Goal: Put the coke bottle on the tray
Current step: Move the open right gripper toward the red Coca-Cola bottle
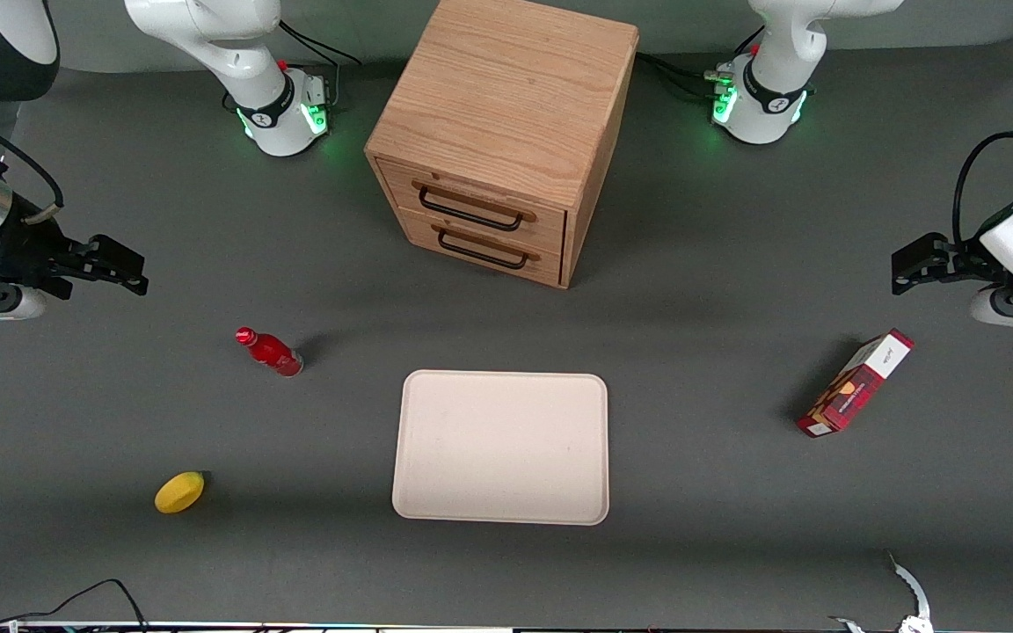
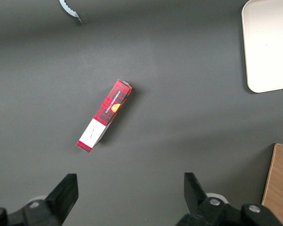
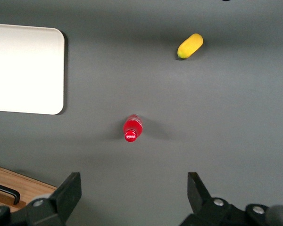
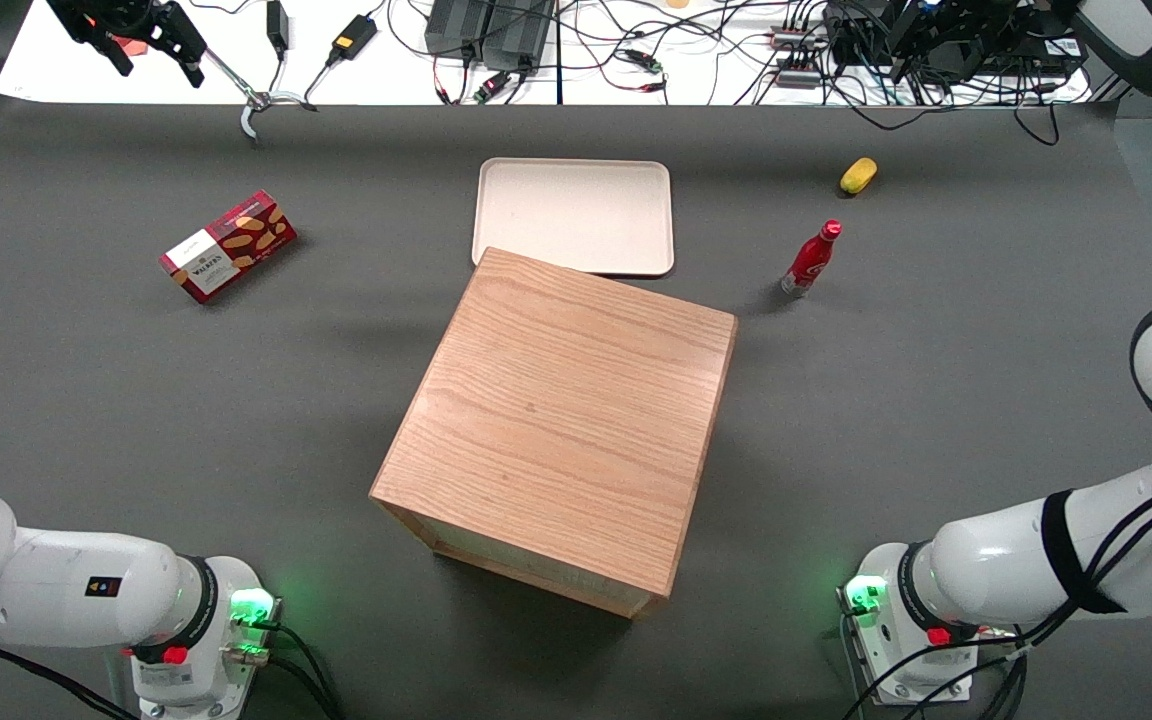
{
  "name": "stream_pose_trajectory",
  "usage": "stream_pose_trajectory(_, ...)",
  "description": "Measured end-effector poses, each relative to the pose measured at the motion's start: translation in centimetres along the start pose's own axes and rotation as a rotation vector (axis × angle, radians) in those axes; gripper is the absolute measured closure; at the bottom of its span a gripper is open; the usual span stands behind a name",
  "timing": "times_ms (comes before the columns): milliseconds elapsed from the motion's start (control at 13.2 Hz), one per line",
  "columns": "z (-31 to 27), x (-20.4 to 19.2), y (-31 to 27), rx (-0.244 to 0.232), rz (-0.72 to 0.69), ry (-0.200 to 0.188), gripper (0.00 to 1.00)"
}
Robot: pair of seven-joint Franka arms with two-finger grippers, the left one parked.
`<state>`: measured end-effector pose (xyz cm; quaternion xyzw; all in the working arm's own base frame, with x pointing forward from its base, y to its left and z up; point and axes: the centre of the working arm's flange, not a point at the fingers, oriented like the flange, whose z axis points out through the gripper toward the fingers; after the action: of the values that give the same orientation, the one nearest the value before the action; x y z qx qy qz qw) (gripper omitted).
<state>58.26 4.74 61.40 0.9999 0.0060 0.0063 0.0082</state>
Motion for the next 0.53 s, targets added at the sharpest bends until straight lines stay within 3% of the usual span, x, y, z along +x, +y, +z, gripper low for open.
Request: stream_pose_trajectory(528,-1.6,-0.2,0.5,0.0,0.01,0.003,0.0)
